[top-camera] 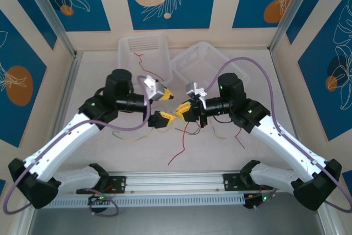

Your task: Untangle the cables

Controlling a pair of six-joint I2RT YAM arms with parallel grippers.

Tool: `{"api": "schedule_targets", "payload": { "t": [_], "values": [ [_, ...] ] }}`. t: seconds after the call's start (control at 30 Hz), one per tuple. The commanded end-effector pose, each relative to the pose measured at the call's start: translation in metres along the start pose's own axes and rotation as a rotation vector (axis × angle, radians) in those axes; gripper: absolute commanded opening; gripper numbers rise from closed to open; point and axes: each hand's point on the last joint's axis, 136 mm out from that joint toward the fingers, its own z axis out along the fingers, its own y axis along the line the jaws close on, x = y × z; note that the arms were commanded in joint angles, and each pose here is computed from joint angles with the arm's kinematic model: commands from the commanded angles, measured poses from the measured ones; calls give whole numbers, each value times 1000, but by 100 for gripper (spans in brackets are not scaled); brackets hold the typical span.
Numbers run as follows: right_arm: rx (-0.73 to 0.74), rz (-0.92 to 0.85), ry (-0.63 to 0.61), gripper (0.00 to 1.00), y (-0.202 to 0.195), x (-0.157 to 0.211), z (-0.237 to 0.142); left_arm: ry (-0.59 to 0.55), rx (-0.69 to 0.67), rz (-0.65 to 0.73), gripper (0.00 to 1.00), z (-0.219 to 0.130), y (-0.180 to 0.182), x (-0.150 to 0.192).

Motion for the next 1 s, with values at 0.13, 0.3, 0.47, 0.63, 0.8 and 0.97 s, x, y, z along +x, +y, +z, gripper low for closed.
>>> {"api": "schedule_targets", "payload": {
  "t": [0.13,0.3,0.47,0.63,0.8,0.97],
  "values": [
    [53,-95,2,0,-10,-7,5,114,-11,7,63,12,6,27],
    [70,-98,15,0,-12,-3,3,92,-46,29,11,8,8,25],
    [87,-90,9,0,-13,-1,-1,119,-36,16,0,11,10,30],
    [308,9,-42,90,-48,-15,-14,100,-144,-6,0,13,31,26],
    [515,176,-195,99,-60,-42,-50,89,-378,-53,0,2,69,25],
    [577,436,-189,81,-59,-29,-66,73,-444,-68,0,-3,77,29]
  ]
}}
